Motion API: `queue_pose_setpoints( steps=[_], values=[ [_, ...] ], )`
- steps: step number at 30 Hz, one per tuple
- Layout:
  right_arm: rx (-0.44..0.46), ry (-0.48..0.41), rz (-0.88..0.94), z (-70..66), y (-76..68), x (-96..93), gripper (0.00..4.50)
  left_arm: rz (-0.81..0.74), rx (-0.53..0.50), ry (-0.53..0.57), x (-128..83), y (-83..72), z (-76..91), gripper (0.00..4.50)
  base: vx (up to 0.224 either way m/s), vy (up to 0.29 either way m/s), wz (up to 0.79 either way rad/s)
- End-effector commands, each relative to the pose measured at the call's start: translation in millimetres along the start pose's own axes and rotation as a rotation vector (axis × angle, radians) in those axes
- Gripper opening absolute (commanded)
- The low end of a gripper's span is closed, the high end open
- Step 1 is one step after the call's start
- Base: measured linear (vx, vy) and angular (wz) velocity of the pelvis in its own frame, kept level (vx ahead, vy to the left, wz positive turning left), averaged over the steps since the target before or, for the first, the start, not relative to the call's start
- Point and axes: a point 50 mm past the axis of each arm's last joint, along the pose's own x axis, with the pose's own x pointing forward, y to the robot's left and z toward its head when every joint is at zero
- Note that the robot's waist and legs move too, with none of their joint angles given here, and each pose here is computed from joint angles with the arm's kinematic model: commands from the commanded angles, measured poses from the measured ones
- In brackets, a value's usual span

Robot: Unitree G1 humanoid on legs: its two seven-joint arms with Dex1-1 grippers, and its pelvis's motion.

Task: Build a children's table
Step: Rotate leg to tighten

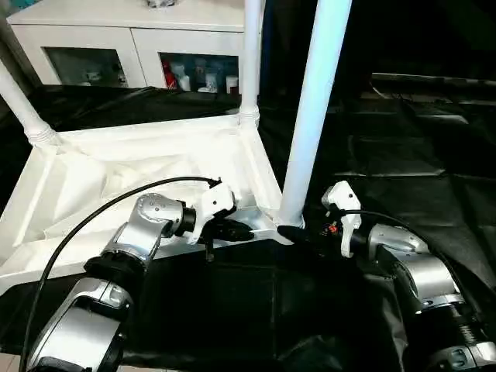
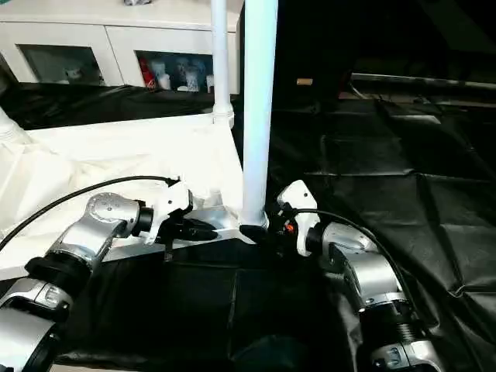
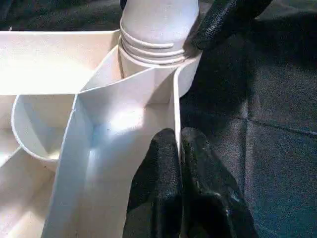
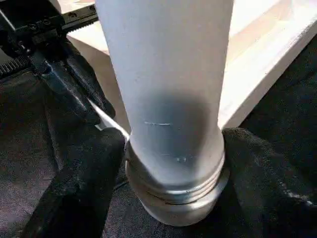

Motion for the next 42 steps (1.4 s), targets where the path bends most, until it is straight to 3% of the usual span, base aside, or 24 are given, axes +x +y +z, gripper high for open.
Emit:
queue_pose_setpoints(
  steps=[1, 10, 16, 18, 19, 25, 28, 30, 32, 35, 39, 42],
  values=[
    [-0.025, -0.018, 0.051, 3.5, 7.0, 6.7, 3.01, -0.013, -0.038, -0.030, 2.0, -4.9, -6.2, 0.00, 0.000, 0.000, 0.00],
    [-0.024, -0.028, 0.048, 0.3, 10.4, 10.9, 2.72, -0.033, -0.030, -0.028, 8.5, -9.7, -5.4, 0.00, 0.000, 0.000, 0.00],
    [0.023, 0.002, -0.159, -14.9, 6.2, 22.2, 2.70, 0.097, -0.019, 0.016, 29.5, -5.7, -3.0, 0.00, 0.000, 0.000, 0.00],
    [0.056, 0.006, -0.243, -18.3, 5.7, 28.4, 2.70, 0.123, -0.027, 0.010, 41.0, -6.4, 1.9, 0.00, 0.000, 0.000, 0.00],
    [0.117, -0.005, -0.375, -19.5, 3.1, 35.7, 2.70, 0.146, -0.020, 0.011, 55.5, -8.8, 8.3, 0.00, 0.000, 0.000, 0.00],
    [0.251, -0.031, -0.626, -17.9, 0.7, 52.1, 2.69, 0.203, -0.015, 0.016, 86.1, -15.4, 23.1, 0.00, 0.000, 0.000, 0.00],
    [0.229, -0.057, -0.648, -10.1, 3.6, 60.2, 2.68, 0.217, -0.004, 0.029, 91.6, -15.6, 26.4, 0.00, 0.000, 0.000, 0.00],
    [0.152, -0.059, -0.633, -5.1, 5.3, 63.1, 2.68, 0.214, -0.001, 0.030, 90.4, -14.9, 26.1, 0.00, 0.000, 0.000, 0.00],
    [0.136, -0.106, -0.565, -0.6, 7.0, 60.7, 2.68, 0.204, -0.003, 0.035, 85.7, -13.3, 22.9, 0.00, 0.000, 0.000, 0.00],
    [0.106, -0.147, -0.506, 4.1, 4.8, 52.6, 3.40, 0.204, -0.007, 0.042, 78.4, -10.0, 18.9, 0.00, 0.000, 0.000, 0.00],
    [0.039, -0.133, -0.368, 5.5, -8.6, 26.4, 3.58, 0.148, -0.011, 0.038, 59.0, -4.9, 10.5, 0.00, 0.000, 0.000, 0.00],
    [-0.017, -0.090, -0.274, 4.1, -9.3, 16.4, 3.94, 0.101, 0.004, 0.013, 49.8, -4.8, 9.8, 0.00, 0.000, 0.000, 0.00]
  ],
)
